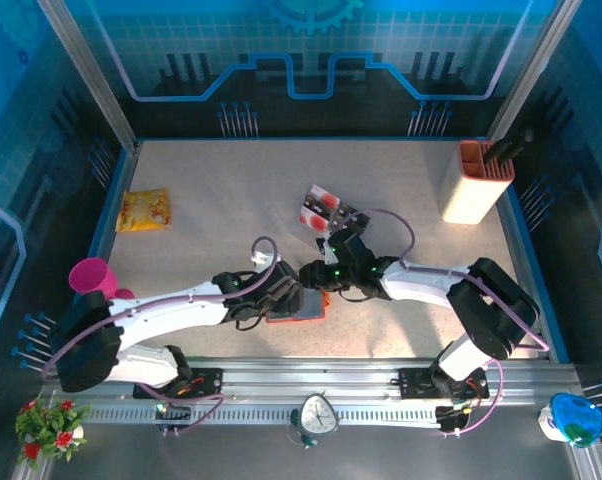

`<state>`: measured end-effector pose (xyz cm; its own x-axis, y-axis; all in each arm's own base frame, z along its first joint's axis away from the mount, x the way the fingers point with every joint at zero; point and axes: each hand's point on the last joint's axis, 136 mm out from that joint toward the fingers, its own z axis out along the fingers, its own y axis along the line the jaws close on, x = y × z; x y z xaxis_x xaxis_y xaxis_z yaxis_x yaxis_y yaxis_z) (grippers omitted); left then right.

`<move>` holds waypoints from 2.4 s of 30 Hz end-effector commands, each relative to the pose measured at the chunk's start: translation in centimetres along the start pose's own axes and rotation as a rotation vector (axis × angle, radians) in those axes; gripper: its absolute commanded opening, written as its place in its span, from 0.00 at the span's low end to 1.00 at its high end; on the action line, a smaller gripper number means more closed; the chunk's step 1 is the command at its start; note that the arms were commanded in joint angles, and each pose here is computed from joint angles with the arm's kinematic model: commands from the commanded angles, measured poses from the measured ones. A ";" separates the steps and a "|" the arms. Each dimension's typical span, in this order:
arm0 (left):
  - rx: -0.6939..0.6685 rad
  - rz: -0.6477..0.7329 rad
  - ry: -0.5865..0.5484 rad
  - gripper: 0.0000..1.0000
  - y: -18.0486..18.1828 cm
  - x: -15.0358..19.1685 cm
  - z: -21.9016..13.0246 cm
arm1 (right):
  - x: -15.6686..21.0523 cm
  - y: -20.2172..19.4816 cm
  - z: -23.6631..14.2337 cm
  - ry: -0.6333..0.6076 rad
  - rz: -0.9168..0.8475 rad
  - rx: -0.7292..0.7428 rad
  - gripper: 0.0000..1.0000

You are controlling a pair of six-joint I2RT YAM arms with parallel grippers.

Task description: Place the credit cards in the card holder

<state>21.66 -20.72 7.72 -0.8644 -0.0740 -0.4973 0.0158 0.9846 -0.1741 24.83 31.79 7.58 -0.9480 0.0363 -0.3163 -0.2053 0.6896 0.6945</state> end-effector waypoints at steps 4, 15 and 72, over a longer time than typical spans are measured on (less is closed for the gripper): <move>-0.032 -0.069 -0.078 0.99 2.8 -1.4 -1.2 | 1.5 3.2 1.6 0.063 -0.039 -0.054 0.36; -0.054 -0.171 -0.117 0.99 7.0 -1.1 -2.3 | 3.6 4.3 5.1 0.113 -0.051 -0.044 0.38; -0.092 -0.134 -0.043 0.99 6.0 -0.8 0.3 | -15.3 -4.3 -11.3 0.005 -0.564 0.663 0.38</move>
<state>21.84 -14.14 5.90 -0.8375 -0.2246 -0.4981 -0.1675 0.9733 -0.1572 37.73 22.36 18.62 -0.7337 -0.3176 -0.6007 -0.4310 0.9010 0.0500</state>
